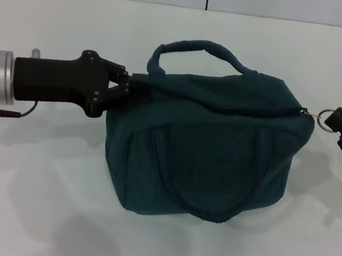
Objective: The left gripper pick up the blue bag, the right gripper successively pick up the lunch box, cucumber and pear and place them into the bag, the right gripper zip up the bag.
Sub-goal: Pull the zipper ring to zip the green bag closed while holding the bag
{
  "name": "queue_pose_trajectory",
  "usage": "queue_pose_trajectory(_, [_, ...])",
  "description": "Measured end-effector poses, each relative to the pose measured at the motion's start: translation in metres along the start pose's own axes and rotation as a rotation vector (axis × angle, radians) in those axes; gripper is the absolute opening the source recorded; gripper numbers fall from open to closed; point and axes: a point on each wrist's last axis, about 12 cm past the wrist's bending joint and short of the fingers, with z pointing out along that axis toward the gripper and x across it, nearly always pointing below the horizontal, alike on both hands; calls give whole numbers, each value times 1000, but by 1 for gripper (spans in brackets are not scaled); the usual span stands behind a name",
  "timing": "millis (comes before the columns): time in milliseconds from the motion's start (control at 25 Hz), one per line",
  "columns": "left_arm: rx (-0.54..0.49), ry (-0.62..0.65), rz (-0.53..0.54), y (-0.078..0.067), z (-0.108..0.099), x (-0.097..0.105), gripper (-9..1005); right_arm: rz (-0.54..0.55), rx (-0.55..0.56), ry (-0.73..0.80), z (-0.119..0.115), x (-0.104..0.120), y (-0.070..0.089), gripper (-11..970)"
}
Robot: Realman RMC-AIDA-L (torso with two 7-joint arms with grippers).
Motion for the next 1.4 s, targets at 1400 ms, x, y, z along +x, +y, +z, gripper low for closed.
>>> queue_pose_trajectory(1400, [-19,-2,1,0,-3,3,50,-9,84,101,-10,9,-10,14])
